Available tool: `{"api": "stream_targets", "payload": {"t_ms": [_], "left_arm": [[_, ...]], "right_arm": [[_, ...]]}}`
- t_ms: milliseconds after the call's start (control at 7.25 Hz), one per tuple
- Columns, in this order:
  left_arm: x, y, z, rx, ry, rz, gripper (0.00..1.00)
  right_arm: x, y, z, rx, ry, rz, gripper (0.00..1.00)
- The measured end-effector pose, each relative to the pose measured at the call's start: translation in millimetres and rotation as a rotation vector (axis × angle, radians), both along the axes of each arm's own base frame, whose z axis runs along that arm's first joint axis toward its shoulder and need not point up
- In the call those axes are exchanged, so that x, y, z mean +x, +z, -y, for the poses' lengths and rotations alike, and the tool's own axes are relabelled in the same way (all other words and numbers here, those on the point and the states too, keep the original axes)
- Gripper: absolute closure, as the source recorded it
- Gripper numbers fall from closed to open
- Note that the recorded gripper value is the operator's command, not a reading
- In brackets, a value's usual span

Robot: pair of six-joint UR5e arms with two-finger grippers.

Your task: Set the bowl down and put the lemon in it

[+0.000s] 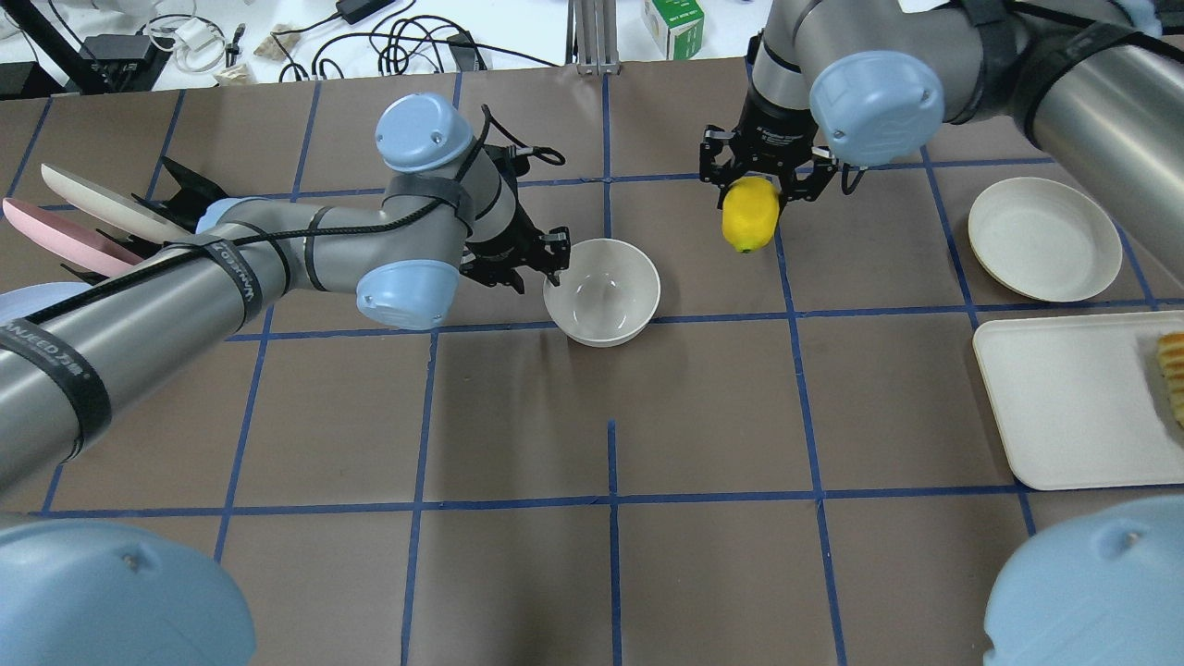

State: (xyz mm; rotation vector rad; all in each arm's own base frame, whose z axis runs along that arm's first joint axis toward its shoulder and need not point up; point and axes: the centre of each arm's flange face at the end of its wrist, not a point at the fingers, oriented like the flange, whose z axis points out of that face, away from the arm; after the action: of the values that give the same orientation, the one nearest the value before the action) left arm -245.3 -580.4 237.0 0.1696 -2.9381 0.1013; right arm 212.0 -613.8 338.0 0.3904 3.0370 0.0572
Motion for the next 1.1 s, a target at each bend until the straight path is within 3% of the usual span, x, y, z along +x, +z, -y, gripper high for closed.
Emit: {"api": "stream_targets", "payload": {"t_ms": [276, 552, 966, 1103], "left_arm": [[14.4, 45.9, 8.1, 0.01, 0.005, 0.015, 0.02], [49.8, 116.2, 5.0, 0.049, -0.075, 0.093, 0.02], [95.0, 199.3, -26.0, 0.037, -0.198, 0.201, 0.0], [101.2, 219.1, -39.0, 0.03, -0.214, 0.21, 0.0]], "right_arm": [[51.6, -15.4, -7.3, -0.013, -0.008, 0.042, 1.0], [110.2, -40.4, -19.7, -0.036, 0.039, 0.048, 1.0], [134.8, -78.7, -25.1, 0.002, 0.021, 0.044, 0.98], [144.2, -91.8, -30.1, 0.023, 0.031, 0.04, 0.83]]}}
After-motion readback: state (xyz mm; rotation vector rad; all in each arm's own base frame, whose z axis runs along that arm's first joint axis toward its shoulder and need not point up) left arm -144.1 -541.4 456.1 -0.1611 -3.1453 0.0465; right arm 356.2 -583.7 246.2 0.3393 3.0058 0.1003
